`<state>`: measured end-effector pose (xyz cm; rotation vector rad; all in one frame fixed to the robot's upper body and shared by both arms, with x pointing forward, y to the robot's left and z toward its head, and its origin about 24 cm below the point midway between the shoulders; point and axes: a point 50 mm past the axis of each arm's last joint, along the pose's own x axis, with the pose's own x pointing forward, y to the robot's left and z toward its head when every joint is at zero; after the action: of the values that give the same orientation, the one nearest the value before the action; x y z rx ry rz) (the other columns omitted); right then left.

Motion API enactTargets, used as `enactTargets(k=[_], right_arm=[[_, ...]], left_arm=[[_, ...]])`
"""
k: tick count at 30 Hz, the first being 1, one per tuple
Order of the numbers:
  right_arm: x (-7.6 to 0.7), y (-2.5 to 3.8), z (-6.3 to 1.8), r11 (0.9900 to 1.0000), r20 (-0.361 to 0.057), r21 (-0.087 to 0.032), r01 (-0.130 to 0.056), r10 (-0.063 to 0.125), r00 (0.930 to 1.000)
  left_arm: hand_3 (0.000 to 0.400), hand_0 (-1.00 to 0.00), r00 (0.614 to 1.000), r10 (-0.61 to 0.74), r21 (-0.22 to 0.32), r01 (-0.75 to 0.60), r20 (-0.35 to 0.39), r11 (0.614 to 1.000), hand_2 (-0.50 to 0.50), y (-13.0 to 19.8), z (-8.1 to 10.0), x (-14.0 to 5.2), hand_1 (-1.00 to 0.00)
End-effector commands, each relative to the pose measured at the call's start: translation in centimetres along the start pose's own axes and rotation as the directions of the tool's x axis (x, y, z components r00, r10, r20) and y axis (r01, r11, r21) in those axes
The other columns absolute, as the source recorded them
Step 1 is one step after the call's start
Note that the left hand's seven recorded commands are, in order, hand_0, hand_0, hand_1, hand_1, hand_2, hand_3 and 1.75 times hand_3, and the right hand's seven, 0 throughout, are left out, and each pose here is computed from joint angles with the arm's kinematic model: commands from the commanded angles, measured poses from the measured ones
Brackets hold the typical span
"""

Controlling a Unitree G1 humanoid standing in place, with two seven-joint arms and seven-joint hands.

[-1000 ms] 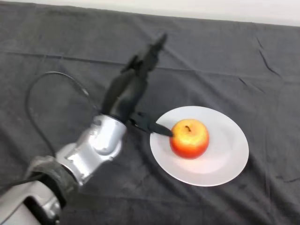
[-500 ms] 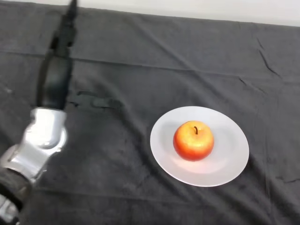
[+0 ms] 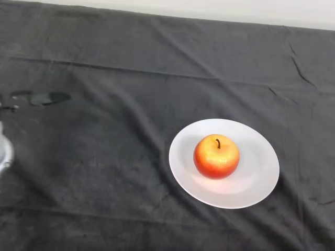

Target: Move the apple to the plate

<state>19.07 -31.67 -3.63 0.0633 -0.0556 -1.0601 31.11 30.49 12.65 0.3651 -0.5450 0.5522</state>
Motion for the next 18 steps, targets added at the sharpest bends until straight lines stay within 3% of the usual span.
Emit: enactTargets(k=[1, 12, 18], right_arm=[[-6.01, -2.40, -4.64, 0.9967, -0.237, -0.081, 0.002, -0.021, 0.9713], [-6.02, -2.40, -4.63, 0.9967, -0.237, -0.081, 0.002, -0.021, 0.9713], [-6.02, -2.40, -4.63, 0.9967, -0.237, -0.081, 0.002, -0.021, 0.9713]], left_arm=[[0.000, 0.00, 0.998, 0.057, 0.056, -0.057, 0.003, 0.997, 0.00, 2.8, -0.4, 0.3, 0.00], [0.000, 0.00, 0.972, 0.234, 0.122, -0.230, -0.023, 0.966, 0.00, 8.7, -0.9, 1.2, 0.00], [0.000, 0.00, 0.951, 0.307, 0.143, -0.300, -0.025, 0.943, 0.00, 9.5, -1.1, 1.3, 0.00]])
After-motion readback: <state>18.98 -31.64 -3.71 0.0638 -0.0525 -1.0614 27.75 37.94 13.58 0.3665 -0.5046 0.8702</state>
